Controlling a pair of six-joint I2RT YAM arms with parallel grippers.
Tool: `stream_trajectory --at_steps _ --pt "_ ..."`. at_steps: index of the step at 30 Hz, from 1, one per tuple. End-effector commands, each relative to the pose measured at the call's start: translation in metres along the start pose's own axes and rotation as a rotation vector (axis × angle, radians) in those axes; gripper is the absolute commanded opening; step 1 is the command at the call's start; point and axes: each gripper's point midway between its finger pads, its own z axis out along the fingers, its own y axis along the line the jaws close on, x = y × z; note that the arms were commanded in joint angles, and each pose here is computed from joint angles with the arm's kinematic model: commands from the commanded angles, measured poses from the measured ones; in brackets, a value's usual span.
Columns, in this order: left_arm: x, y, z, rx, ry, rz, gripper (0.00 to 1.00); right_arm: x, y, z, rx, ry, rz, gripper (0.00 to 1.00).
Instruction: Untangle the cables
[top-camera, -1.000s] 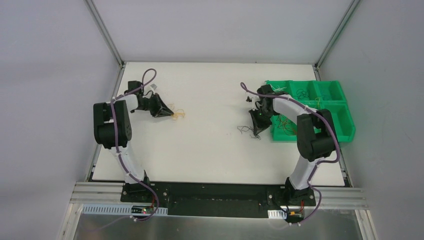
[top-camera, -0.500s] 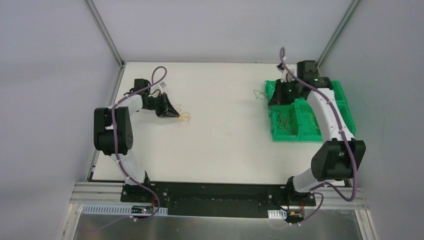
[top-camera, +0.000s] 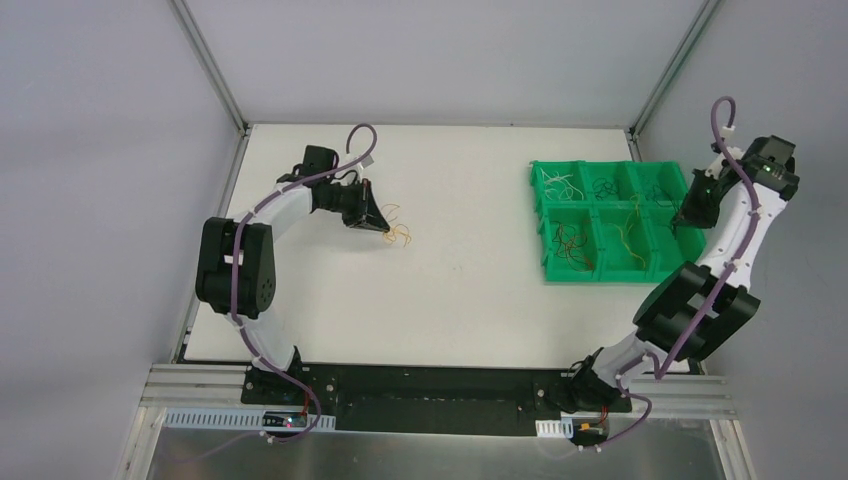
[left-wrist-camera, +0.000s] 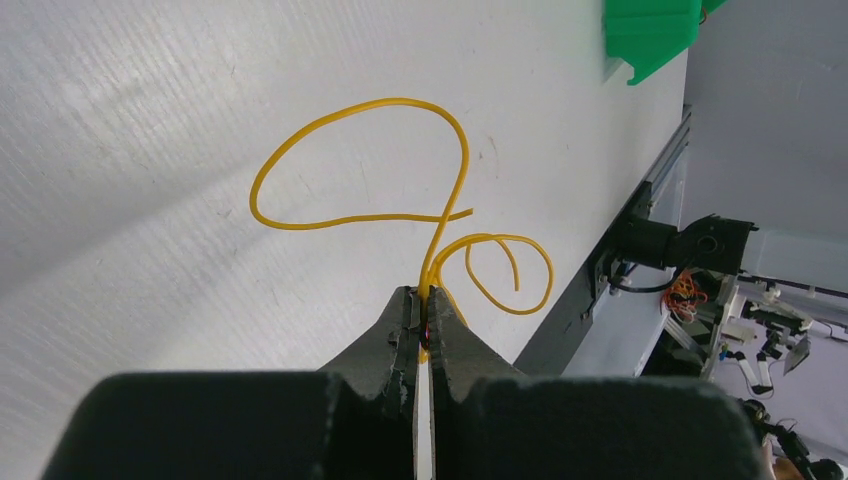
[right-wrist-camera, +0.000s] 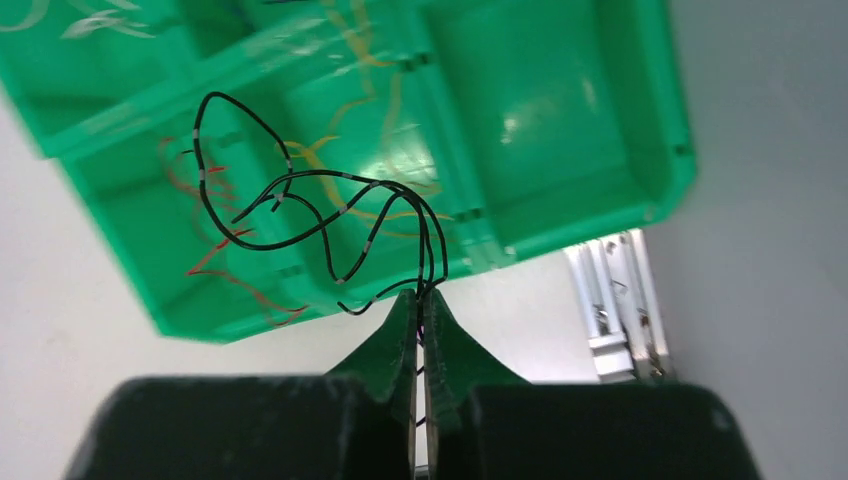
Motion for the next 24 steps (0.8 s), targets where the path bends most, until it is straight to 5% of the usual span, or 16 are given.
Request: stream_trajectory --at_steps 1,8,11,14,18,24 --pt "-0.014 -0.014 -0.002 0.039 -0.014 0.052 0.00 0.002 -0.070 0.011 0.242 0.057 0.002 0.00" --pt "-0.029 -0.023 -0.004 0.049 -0.024 0.073 0.00 0.004 -0.111 0.050 0.343 0.125 0.012 0.06" --pt "-0.034 -0.027 -0.005 0.051 -0.026 0.082 0.00 0.002 -0.114 0.057 0.346 0.132 0.020 0.37" --pt "-0.037 -0.033 -0.005 0.056 -0.028 0.102 0.00 -0.009 -0.102 0.051 0.300 0.091 0.026 0.50" --pt "-0.041 -0.050 -0.002 0.084 -0.025 0.141 0.00 -0.028 -0.043 0.026 0.103 0.004 -0.004 0.57" --pt "-0.045 -0.121 0.003 0.240 0.004 0.229 0.00 -0.030 0.124 -0.039 -0.446 -0.141 -0.091 0.76"
